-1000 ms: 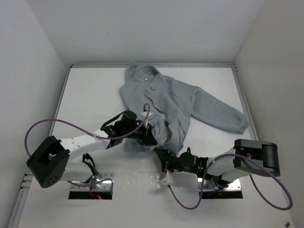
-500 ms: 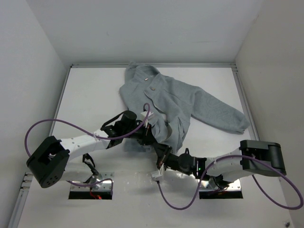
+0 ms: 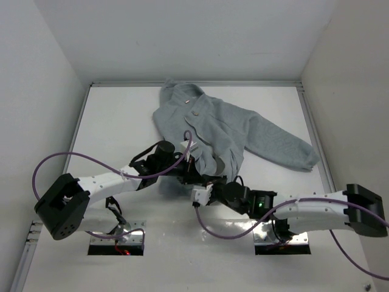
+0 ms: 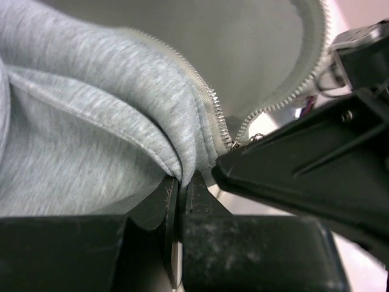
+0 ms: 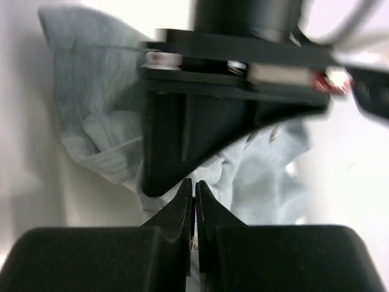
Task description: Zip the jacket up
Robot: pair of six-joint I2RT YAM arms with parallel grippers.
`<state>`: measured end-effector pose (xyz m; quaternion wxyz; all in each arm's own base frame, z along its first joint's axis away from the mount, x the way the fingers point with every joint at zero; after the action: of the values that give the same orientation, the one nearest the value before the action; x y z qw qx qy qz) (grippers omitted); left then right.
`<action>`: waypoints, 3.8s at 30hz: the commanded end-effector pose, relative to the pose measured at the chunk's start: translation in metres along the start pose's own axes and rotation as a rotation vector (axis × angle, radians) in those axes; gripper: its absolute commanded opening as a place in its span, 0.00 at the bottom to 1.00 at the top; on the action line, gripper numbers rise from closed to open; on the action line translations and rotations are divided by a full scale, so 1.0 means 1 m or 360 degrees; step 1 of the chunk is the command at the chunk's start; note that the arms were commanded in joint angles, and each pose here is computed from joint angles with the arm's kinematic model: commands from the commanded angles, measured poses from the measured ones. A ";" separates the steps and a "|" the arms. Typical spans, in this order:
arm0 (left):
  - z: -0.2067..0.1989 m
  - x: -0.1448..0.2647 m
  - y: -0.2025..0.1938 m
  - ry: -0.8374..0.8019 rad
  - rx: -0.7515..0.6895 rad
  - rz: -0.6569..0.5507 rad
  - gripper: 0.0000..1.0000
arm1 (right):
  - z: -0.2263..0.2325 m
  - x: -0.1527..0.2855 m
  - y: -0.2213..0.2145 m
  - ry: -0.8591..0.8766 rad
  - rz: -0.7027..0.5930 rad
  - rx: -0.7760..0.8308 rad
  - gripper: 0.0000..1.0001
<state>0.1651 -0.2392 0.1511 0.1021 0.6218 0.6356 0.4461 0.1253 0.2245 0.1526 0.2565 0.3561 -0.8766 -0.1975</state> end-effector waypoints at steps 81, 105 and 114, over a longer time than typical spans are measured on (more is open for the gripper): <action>-0.060 -0.040 0.031 0.0584 -0.0286 -0.0315 0.83 | -0.099 -0.021 -0.054 -0.0176 0.0102 -0.2761 0.01; -0.059 -0.034 0.006 0.0556 -0.0489 -0.0155 0.00 | -0.106 -0.024 -0.074 -0.0338 0.0132 -0.2706 0.01; -0.071 0.001 -0.019 0.0392 -0.0621 -0.0112 0.00 | -0.122 -0.041 -0.096 -0.0448 0.0129 -0.2585 0.01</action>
<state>0.1203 -0.2698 0.1783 0.1316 0.4719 0.5917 0.6402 0.2399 0.1748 0.1580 0.4019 -0.0478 -0.4635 -0.7882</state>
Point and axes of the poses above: each gripper's point midway between its finger pads, its own x axis back along the fingers, its own z axis along the line the jaws close on, y = z × x, the point moved 8 cm from there along x, back along the fingers, and after that the axes turned 1 degree about x, right-handed, at the moved point
